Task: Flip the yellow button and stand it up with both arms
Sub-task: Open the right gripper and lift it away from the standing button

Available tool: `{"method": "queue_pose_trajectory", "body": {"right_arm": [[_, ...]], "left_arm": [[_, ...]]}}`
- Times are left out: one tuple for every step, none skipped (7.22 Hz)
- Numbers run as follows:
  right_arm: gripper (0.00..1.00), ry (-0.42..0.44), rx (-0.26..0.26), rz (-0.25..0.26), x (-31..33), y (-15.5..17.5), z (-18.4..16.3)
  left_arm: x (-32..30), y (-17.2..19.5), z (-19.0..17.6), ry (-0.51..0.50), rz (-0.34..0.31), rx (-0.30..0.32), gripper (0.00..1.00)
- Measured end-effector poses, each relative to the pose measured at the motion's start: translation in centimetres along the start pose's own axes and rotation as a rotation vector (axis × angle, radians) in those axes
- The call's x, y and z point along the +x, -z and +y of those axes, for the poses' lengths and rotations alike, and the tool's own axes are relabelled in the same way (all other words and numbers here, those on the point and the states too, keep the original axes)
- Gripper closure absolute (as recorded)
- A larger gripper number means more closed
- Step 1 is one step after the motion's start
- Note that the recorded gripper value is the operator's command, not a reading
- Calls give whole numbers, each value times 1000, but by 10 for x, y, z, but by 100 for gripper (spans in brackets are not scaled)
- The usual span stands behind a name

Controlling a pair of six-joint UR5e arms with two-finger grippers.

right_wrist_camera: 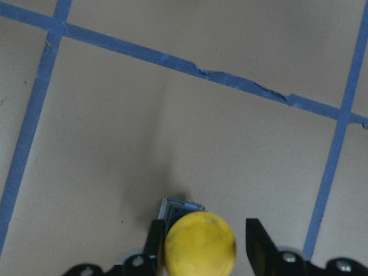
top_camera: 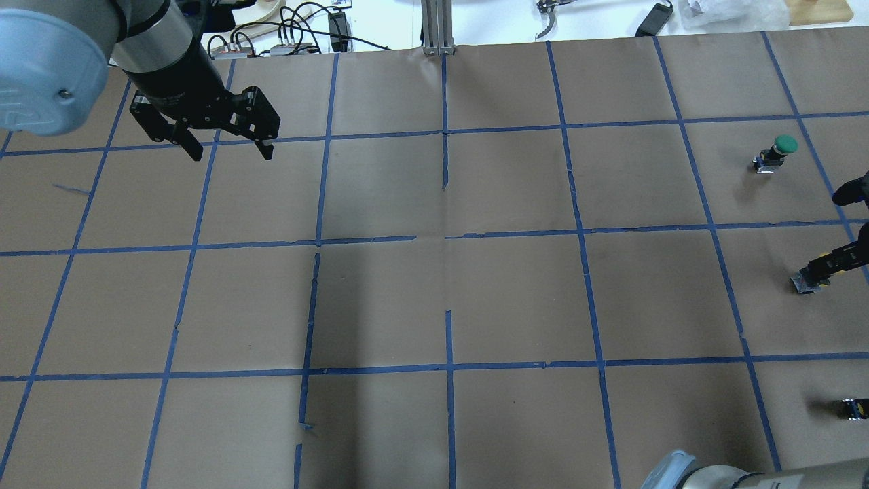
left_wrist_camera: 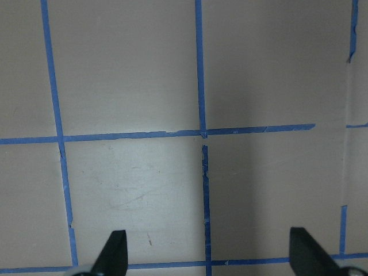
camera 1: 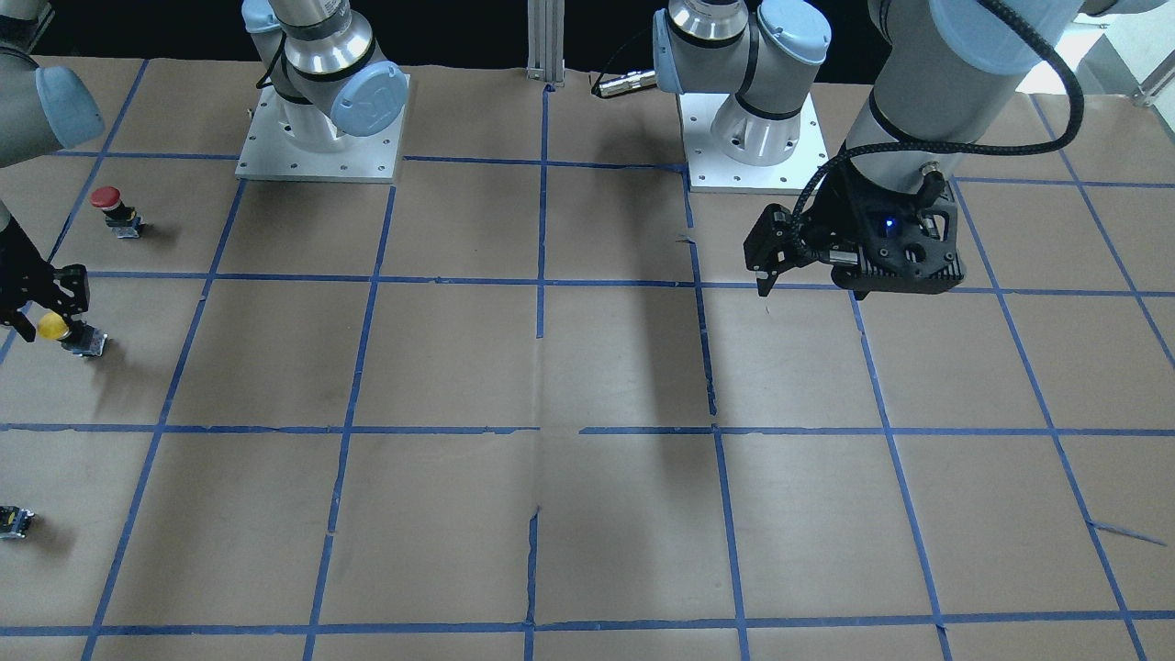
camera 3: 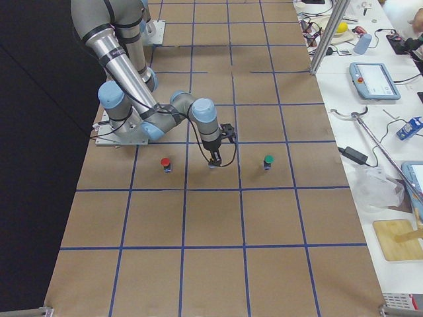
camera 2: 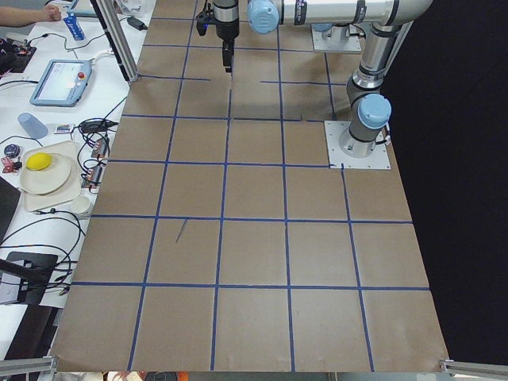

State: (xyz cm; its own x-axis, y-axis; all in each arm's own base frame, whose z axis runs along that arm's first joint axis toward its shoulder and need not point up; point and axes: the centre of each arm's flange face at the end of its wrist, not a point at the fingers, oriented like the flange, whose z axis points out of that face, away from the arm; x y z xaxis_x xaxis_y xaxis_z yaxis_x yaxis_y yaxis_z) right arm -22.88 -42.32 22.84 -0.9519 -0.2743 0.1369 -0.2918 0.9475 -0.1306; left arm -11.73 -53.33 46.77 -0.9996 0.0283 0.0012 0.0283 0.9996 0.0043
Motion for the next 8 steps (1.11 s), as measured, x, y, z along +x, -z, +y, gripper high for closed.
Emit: {"method": "queue_pose_trajectory", "body": {"right_arm": [[1, -2, 0, 0, -1, 0, 0], [1, -4, 1, -1, -1, 1, 0], [1, -4, 5, 2, -2, 5, -1], [1, -5, 16, 6, -5, 16, -6], [1, -14, 26, -4, -11, 35, -18], [1, -31, 23, -32, -16, 60, -38], [1, -61, 4, -73, -22, 87, -61], [1, -92, -22, -112, -30, 115, -85]], "left_arm": [[0, 1, 1, 6, 0, 1, 0], [0, 2, 1, 8, 0, 2, 0], [1, 2, 1, 9, 2, 2, 0], [1, 2, 1, 10, 7, 3, 0], [2, 1, 0, 10, 11, 3, 0], [2, 0, -1, 10, 14, 4, 0], [2, -1, -3, 11, 15, 6, 0], [2, -1, -4, 10, 15, 7, 0]]}}
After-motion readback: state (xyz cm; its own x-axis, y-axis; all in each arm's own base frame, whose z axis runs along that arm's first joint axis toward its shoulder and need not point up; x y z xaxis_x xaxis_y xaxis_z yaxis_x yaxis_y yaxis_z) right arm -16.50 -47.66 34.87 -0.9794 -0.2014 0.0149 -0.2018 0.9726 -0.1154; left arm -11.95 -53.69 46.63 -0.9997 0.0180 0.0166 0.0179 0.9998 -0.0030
